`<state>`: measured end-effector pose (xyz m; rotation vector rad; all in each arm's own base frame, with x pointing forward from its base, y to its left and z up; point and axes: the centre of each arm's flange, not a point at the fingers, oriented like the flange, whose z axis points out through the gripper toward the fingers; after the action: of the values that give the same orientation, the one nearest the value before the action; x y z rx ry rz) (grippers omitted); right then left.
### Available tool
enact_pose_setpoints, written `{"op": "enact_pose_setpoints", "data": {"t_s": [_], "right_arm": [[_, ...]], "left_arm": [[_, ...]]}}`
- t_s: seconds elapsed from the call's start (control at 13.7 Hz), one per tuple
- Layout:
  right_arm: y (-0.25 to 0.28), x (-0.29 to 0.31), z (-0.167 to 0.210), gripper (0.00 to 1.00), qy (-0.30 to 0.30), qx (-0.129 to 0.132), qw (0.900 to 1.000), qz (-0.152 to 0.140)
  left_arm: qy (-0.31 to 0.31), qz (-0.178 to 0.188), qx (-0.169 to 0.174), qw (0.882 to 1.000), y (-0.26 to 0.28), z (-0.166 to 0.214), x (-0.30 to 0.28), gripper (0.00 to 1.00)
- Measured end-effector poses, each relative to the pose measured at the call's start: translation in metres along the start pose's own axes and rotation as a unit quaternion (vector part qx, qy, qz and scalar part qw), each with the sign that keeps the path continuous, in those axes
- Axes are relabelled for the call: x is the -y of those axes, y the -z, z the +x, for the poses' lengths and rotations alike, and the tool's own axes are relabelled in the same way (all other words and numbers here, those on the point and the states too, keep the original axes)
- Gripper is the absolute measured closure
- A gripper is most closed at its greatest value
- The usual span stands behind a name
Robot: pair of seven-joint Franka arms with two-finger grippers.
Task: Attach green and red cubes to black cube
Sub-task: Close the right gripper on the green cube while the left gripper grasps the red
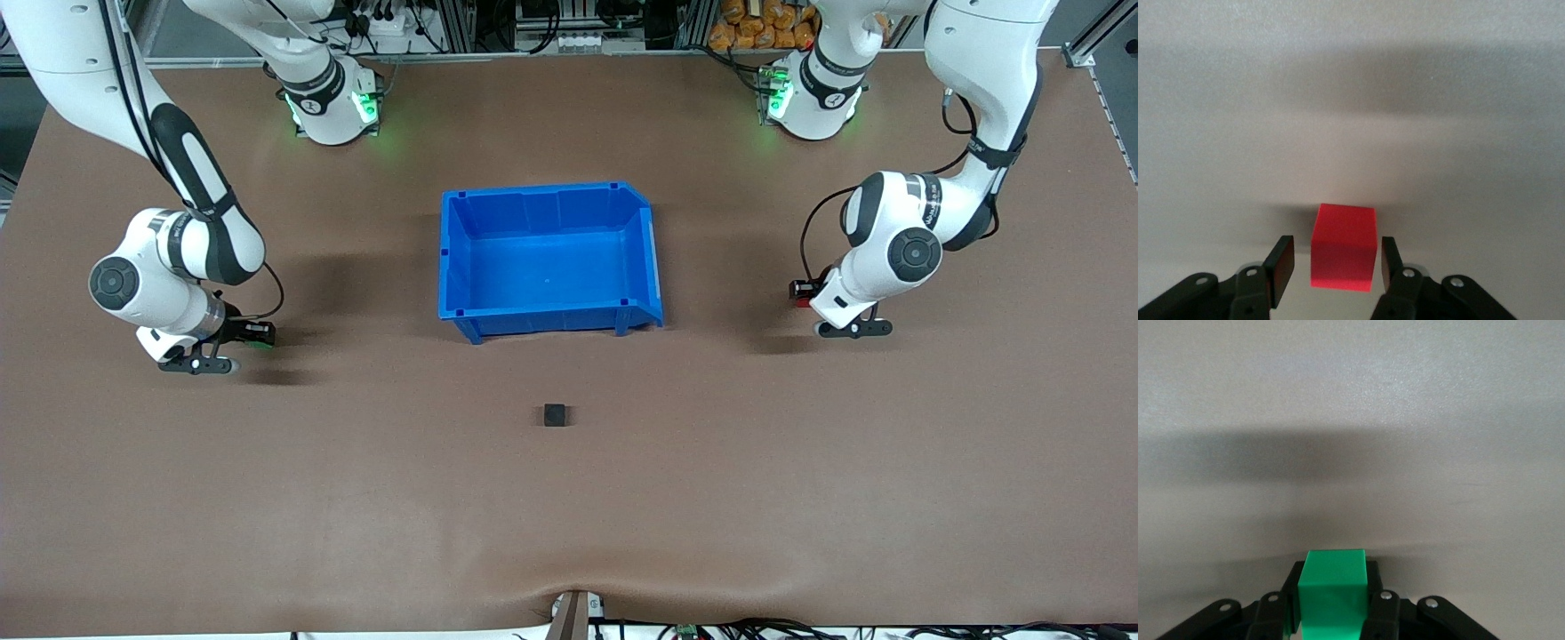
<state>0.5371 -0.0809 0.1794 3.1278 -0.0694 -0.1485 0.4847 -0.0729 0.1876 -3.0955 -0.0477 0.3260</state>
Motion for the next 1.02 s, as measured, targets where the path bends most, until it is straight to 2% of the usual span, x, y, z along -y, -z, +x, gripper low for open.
{"op": "enact_pose_setpoints", "data": {"t_s": [0.36,0.51,0.8,1.02], "right_arm": [[0.000,0.000,0.000,0.61,0.000,0.000,1.000,0.000],[0.000,0.000,0.000,0.61,0.000,0.000,1.000,0.000],[0.001,0.000,0.001,0.61,0.003,-0.001,1.000,0.000],[0.008,0.000,0.004,0.61,0.012,0.001,1.000,0.001]], "left_arm": [[0.000,-0.002,-0.006,1.000,-0.008,0.003,0.000,0.43],[0.001,-0.002,-0.006,1.000,-0.009,0.003,0.001,0.60],[0.001,-0.003,-0.009,1.000,-0.007,0.004,0.000,0.61],[0.025,-0.025,-0.017,0.999,0.003,0.009,-0.003,0.61]]}}
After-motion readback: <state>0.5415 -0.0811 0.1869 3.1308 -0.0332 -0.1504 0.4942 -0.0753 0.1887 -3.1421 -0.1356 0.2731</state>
